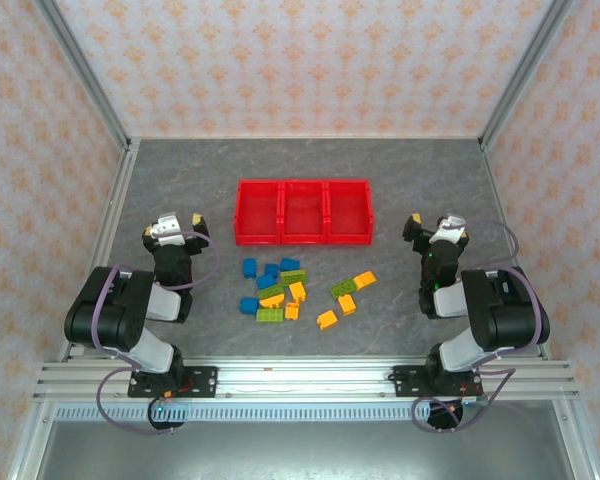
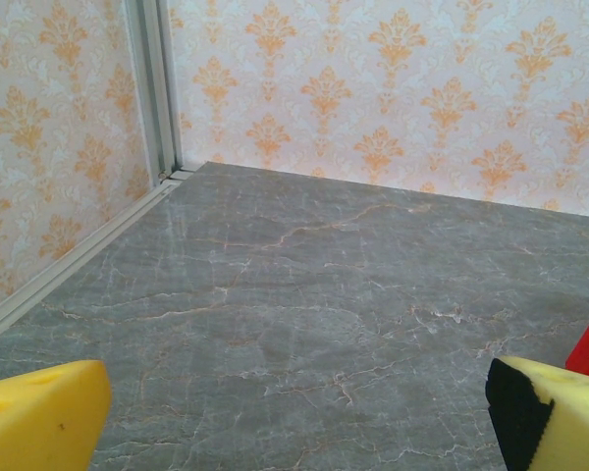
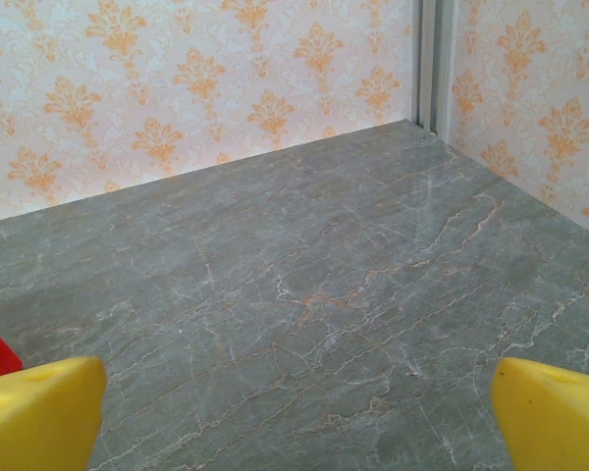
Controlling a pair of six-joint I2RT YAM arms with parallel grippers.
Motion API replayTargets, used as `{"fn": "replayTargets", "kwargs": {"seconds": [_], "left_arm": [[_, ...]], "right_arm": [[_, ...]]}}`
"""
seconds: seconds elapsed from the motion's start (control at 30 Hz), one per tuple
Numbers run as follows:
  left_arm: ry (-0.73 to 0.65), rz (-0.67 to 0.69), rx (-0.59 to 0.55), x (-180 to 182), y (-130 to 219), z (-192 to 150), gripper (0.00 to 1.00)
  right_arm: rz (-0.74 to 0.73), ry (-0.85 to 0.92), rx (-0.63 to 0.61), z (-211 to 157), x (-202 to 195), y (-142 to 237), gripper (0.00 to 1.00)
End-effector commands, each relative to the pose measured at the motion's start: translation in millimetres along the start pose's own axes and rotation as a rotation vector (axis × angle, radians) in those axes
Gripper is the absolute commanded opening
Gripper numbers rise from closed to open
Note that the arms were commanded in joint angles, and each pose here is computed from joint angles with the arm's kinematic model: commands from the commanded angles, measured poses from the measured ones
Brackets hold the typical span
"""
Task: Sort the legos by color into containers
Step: Pick up the lego from the bottom-center of the table.
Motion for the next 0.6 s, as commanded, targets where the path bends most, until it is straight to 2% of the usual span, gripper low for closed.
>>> {"fn": "replayTargets", "kwargs": {"seconds": [0.0, 0.2, 0.5, 0.57], "left_arm": [[0.019, 0.001, -0.019, 1.6, -3.1, 5.7, 1.0], [0.063, 0.066, -0.028, 12.0, 1.3, 4.4, 1.0], [0.055, 0.067, -0.027, 11.0, 1.0, 4.7, 0.99], [0.032, 0.077, -0.078, 6.9, 11.8, 14.1, 0.99]], "right_arm": [[-0.008, -0.015, -0.029, 5.7, 0.2, -0.3, 1.0], [-0.007, -0.014, -0.031, 6.0, 0.4, -0.3, 1.0], [-0.004, -0.018, -0.031, 6.7, 0.2, -0.3, 1.0], [-0.081, -0.054, -0.085, 16.3, -5.8, 4.9, 1.0]]}}
Point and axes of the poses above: each hand's point on the last joint's axis, 136 mm out from that joint toward the fingers, its own y axis back along the fingers, its own x axis along the line the jaws close on, z = x × y, the point moved 6 cm from there along y, back along the fingers, and after that the axes turned 14 degrees about -y, right-handed, at the moved point
